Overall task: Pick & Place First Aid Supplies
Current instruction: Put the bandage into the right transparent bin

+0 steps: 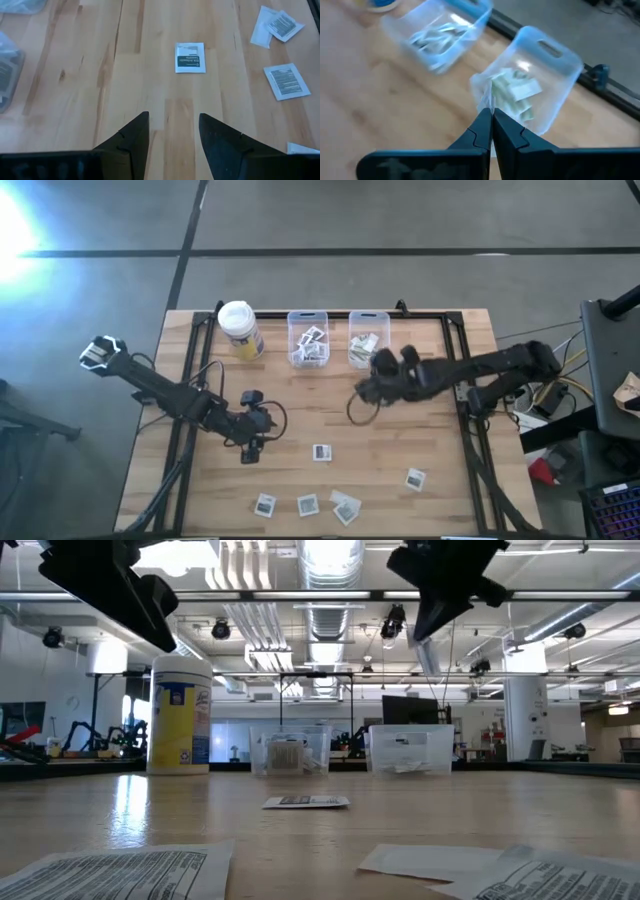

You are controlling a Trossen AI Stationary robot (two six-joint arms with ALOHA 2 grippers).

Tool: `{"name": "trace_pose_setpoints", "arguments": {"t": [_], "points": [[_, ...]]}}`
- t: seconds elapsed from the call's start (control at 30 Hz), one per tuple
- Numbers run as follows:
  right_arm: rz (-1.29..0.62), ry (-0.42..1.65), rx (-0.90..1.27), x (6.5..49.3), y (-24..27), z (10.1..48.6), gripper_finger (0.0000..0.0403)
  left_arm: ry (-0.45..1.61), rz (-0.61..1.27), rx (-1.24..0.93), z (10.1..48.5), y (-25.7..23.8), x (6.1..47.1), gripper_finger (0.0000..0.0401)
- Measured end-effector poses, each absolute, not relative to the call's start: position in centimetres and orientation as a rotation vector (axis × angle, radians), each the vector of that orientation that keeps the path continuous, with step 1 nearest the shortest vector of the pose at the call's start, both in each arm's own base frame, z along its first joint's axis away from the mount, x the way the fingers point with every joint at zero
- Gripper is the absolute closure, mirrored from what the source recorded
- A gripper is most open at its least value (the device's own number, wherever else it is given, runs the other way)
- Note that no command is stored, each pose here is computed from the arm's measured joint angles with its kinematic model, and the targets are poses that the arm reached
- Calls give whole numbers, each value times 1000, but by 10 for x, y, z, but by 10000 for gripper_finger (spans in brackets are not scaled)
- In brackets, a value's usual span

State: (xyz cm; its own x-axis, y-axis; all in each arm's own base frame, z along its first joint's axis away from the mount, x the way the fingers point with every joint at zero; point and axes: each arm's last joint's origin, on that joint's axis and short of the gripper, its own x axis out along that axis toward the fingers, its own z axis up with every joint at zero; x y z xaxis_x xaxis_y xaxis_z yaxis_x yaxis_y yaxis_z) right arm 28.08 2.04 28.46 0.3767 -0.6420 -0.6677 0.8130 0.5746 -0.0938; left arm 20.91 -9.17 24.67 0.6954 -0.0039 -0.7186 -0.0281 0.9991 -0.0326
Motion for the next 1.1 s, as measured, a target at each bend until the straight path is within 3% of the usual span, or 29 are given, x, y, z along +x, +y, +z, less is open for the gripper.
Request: {"name": "trace_pose_setpoints", "arguments": {"t": [0.37,0.63,1.1], "points": [[-1094,750,288,281,-52,286,394,807,10,-60,246,-95,207,236],[-1089,877,362,285,-88,268,394,808,10,-76,246,-97,206,236],[-969,896,490,295,-122,253,394,805,22,-121,246,-99,206,236]]}}
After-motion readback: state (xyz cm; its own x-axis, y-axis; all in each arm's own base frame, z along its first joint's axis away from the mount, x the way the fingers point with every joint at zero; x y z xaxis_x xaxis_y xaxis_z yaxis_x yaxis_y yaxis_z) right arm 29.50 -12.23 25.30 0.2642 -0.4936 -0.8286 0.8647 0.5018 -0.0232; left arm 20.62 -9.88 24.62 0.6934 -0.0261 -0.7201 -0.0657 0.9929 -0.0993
